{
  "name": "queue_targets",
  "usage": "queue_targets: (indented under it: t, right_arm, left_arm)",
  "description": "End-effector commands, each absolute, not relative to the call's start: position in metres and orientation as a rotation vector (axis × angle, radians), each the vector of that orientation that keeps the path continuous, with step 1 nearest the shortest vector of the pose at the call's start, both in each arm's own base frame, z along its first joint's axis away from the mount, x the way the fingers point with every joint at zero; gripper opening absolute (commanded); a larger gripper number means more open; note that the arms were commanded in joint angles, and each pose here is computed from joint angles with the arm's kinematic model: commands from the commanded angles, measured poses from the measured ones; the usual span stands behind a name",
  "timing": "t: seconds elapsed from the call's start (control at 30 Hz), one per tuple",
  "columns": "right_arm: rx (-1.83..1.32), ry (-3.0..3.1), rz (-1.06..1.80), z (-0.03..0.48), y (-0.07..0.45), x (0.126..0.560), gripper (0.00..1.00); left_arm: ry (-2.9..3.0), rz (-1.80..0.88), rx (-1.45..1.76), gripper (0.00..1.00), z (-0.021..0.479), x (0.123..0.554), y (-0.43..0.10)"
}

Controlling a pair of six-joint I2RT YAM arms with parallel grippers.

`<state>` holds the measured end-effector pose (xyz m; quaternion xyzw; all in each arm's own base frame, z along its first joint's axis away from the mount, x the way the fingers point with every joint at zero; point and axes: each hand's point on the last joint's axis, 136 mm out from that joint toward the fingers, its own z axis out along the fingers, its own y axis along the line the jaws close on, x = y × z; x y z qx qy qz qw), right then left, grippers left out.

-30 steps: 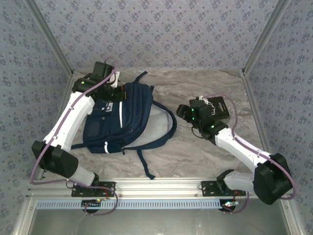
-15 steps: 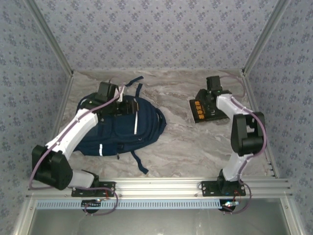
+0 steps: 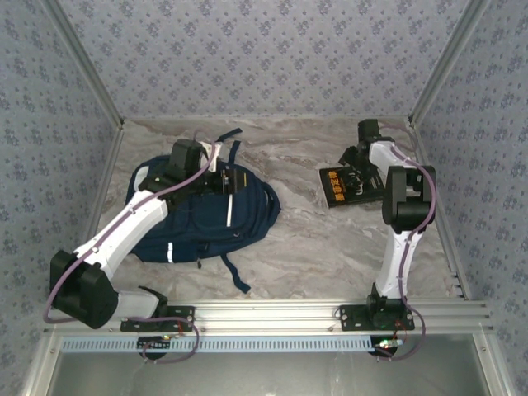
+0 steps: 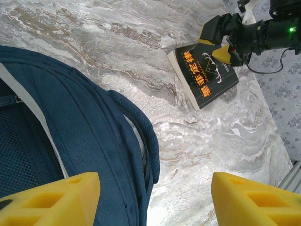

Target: Pack books, pencil case, and school supplies into a backpack

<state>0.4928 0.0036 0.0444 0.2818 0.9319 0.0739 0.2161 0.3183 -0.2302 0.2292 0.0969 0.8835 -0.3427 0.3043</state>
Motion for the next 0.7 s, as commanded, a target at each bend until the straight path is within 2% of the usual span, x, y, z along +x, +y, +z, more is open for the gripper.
queue_targets:
  t: [0.0,0.1,0.3,0.5,0.57,0.67]
  right_arm:
    - [0.887,2.691,0.291,0.012,0.025,0.448,0.76]
    - [0.925,2.651,0.364,0.014,0.04,0.431,0.77]
    - [1.055,2.615,0.363,0.013,0.066,0.362,0.76]
    - [0.928,2.601,0.265,0.033,0.093,0.284,0.76]
    - [0.854,2.565,0.201,0.051,0.085,0.272,0.77]
    - [0.621,2.54,0.283,0.075,0.092,0.286,0.77]
  left_arm:
    - [2.279,-0.923,0.277,0.61,0.251,0.32,-0.234]
    - [2.28,-0.908,0.268,0.61,0.251,0.32,-0.231]
    - [2.275,-0.91,0.269,0.59,0.252,0.32,-0.232]
    - [2.283,-0.901,0.272,0.59,0.248,0.321,-0.232]
    - [2.286,-0.899,0.275,0.59,0.247,0.321,-0.232]
    - [2.289,-0.895,0.277,0.59,0.245,0.322,-0.232]
